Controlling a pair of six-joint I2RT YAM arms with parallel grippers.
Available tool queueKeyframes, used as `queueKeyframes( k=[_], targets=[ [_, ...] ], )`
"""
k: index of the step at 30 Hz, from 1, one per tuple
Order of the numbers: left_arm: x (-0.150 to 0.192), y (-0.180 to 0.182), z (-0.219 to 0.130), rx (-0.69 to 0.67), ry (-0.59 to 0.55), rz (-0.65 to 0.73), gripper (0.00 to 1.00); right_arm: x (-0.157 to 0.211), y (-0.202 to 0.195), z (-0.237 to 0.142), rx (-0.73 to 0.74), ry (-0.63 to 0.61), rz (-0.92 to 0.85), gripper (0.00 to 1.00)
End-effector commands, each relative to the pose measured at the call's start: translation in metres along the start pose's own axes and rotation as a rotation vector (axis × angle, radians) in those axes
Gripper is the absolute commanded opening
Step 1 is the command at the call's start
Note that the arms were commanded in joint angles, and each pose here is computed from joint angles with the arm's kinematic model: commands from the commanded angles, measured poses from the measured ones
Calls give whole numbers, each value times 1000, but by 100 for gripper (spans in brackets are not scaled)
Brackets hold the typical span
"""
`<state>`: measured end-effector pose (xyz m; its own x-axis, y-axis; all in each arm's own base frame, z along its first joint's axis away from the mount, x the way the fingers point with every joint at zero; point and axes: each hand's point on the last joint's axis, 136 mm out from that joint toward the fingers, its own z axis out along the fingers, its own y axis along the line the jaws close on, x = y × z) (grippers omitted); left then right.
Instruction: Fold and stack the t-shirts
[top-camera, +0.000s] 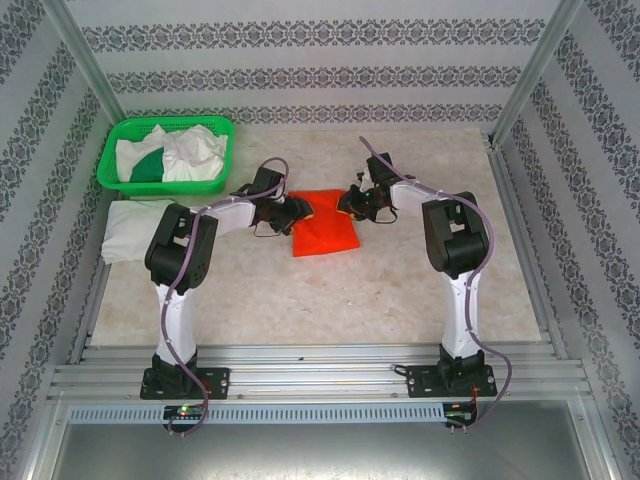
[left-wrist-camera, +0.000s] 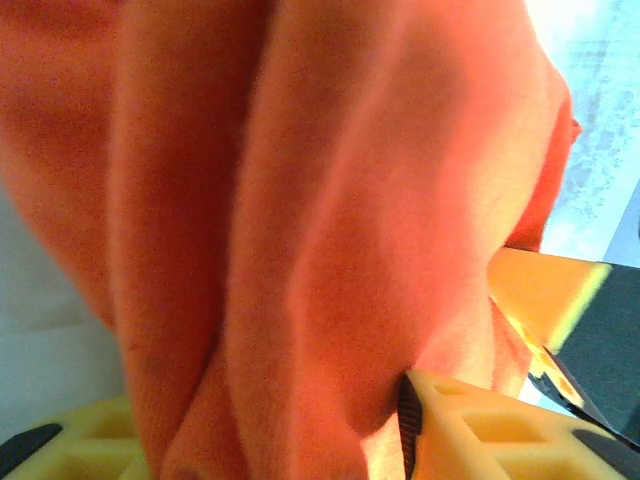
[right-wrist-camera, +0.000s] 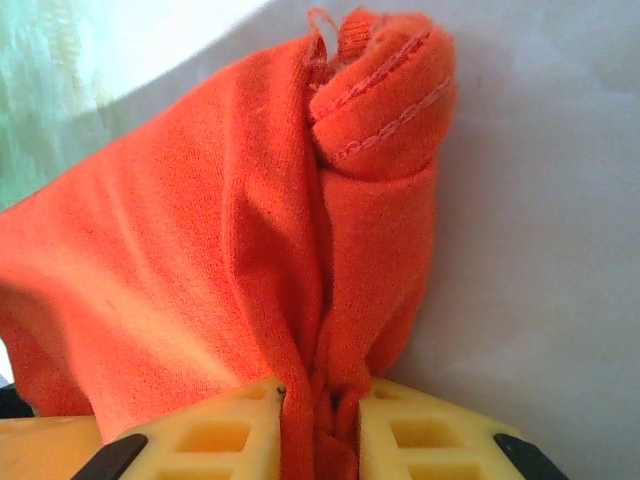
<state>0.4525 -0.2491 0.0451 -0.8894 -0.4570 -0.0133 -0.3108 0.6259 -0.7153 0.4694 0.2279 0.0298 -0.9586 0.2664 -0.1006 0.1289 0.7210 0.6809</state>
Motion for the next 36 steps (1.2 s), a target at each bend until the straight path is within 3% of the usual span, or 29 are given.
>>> queueKeyframes(
  k=[1,6,8,9,13,16,17,26,31,36],
  targets=[
    [1,-10,8,27,13,9,41,8,0,10,-26,47,21,22],
    [5,0,14,8,30,0,23,6,2,7,-29,41,11,24],
    [5,2,15,3,33,9,7,5,6,3,-35,34,5,30],
    [5,4,15,-9,33,20,0,4,9,1,-43,29,-5,36],
    [6,10,10,-60,52,103,0,-2,20,-20,-55,-26,-66,74],
    [4,11,-2,-110,42,201,0,-8,30,-42,-64,-102,-138,95],
    [3,12,-9,-138,36,240,0,-9,33,-49,-76,-120,-161,98],
    [2,35,-66,-331,97,527,0,29,94,-87,-324,-214,-596,98],
    [-10,57,-106,-387,103,535,0,72,132,-88,-345,-225,-892,98],
    [-23,65,-151,-349,82,518,0,108,175,-76,-372,-188,-1058,98]
  ],
)
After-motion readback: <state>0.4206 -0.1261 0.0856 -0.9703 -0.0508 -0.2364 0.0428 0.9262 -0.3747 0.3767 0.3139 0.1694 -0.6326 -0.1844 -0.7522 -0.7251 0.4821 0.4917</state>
